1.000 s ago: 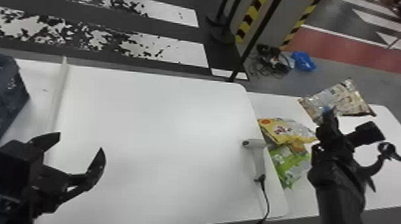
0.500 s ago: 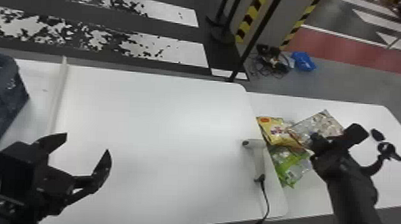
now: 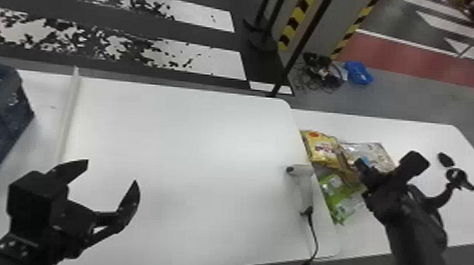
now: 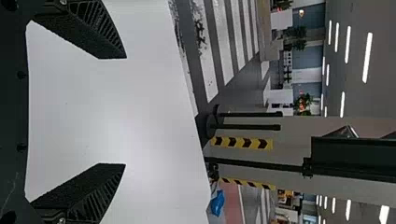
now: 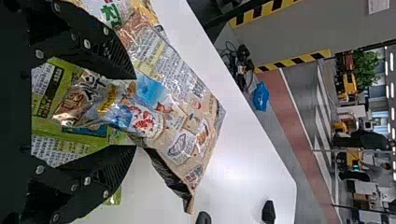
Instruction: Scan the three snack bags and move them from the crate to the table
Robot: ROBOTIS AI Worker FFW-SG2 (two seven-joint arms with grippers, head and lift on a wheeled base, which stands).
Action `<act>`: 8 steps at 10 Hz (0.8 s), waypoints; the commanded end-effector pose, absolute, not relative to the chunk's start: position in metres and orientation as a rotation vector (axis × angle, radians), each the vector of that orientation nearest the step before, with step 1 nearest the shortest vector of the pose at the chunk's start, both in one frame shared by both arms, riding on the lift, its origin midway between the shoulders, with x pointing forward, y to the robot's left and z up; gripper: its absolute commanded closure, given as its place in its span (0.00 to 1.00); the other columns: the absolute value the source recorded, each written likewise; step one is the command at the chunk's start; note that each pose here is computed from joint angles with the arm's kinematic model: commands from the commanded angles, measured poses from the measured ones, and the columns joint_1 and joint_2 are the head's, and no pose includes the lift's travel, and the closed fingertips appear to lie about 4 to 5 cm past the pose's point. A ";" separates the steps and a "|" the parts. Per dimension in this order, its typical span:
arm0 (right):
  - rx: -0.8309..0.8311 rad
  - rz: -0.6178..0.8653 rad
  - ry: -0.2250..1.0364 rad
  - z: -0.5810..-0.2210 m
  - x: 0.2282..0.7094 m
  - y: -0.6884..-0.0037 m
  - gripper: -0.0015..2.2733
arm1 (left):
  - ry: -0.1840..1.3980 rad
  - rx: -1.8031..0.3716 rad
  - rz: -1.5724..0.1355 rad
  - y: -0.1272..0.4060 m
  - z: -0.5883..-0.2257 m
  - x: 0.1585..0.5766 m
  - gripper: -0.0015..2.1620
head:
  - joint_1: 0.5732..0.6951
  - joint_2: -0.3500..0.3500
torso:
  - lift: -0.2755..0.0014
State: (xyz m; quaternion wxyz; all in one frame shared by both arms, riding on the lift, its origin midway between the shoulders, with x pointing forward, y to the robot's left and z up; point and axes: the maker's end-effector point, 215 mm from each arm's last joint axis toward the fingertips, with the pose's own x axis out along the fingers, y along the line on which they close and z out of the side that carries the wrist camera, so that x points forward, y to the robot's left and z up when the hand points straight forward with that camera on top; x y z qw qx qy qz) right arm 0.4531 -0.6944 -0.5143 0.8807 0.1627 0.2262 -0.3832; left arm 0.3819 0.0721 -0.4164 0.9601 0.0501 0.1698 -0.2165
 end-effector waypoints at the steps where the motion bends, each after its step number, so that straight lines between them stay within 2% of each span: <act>1: 0.281 -0.768 0.434 -0.493 0.450 -0.683 0.03 | 0.343 0.103 -0.438 0.069 -0.416 0.381 0.02 | 1.00 0.00 | 0.77; 2: 0.261 -0.722 0.411 -0.480 0.445 -0.663 0.03 | 0.340 0.096 -0.435 0.068 -0.414 0.382 0.02 | 1.00 0.00 | 0.77; 4: 0.270 -0.572 0.556 -0.485 0.413 -0.575 0.03 | 0.340 0.088 -0.421 0.072 -0.412 0.385 0.02 | 1.00 0.00 | 0.77; 6: 0.302 -0.381 0.488 -0.453 0.397 -0.471 0.05 | 0.346 0.075 -0.399 0.084 -0.410 0.387 0.02 | 1.00 0.00 | 0.77; 8: 0.306 -0.136 0.407 -0.423 0.408 -0.355 0.05 | 0.359 0.032 -0.353 0.110 -0.407 0.389 0.02 | 1.00 0.00 | 0.77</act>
